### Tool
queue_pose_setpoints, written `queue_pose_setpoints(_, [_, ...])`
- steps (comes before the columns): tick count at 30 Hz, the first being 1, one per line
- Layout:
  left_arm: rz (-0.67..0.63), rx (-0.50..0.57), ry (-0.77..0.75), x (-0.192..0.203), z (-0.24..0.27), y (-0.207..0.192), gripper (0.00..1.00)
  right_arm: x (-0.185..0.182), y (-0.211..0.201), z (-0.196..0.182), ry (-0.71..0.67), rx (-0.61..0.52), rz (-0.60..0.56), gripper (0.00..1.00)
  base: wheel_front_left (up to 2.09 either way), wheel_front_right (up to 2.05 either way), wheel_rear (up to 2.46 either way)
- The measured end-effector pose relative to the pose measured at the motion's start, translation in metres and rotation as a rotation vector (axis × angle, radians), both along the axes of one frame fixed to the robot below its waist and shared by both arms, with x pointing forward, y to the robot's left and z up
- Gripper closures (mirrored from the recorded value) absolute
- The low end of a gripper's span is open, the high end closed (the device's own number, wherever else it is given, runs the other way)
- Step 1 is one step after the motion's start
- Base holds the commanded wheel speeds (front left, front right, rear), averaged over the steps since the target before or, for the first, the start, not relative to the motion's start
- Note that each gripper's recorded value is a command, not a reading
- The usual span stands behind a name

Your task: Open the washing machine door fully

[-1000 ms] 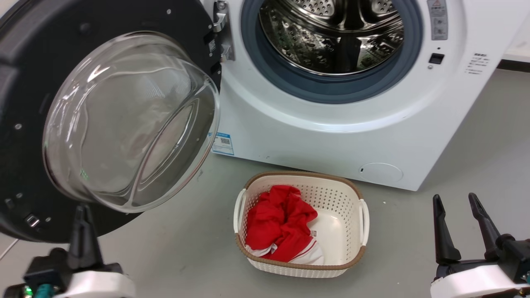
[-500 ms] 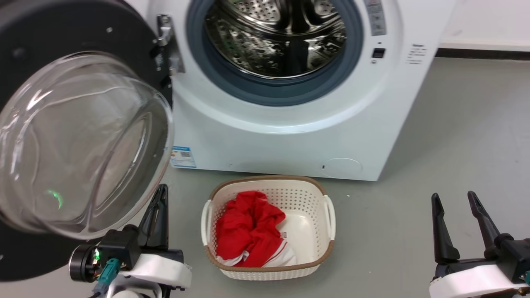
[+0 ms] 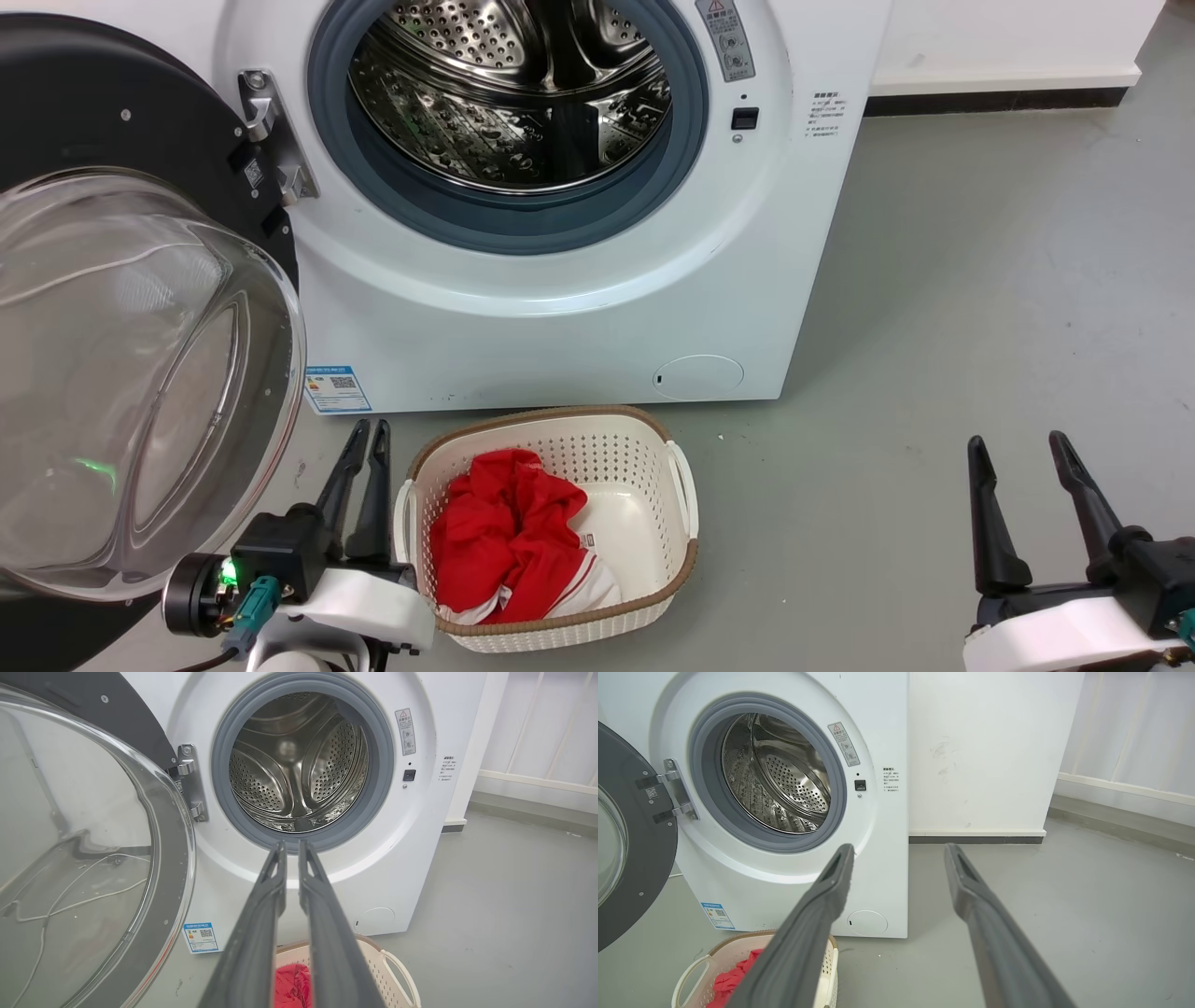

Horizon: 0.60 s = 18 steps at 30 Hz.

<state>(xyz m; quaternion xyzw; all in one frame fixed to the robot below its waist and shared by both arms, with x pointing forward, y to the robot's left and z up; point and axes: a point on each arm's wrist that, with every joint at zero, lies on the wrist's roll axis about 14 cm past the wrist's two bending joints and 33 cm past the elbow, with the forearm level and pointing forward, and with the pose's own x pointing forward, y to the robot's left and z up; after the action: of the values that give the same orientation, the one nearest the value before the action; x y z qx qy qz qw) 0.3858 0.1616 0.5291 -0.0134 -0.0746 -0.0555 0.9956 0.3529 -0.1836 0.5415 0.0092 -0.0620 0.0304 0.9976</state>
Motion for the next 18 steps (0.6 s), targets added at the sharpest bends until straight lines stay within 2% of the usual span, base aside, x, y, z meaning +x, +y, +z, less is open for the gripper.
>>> queue_pose_setpoints(1, [0.003, 0.001, 0.004, 0.000, -0.001, 0.001, 0.00, 0.000, 0.001, 0.000, 0.000, 0.001, 0.002, 0.00, 0.00, 0.00, 0.00])
queue_pose_setpoints(18, [0.038, 0.011, 0.002, -0.001, -0.001, 0.012, 0.00, 0.002, 0.011, -0.003, 0.001, 0.014, 0.032, 0.00, 0.00, 0.00, 0.00])
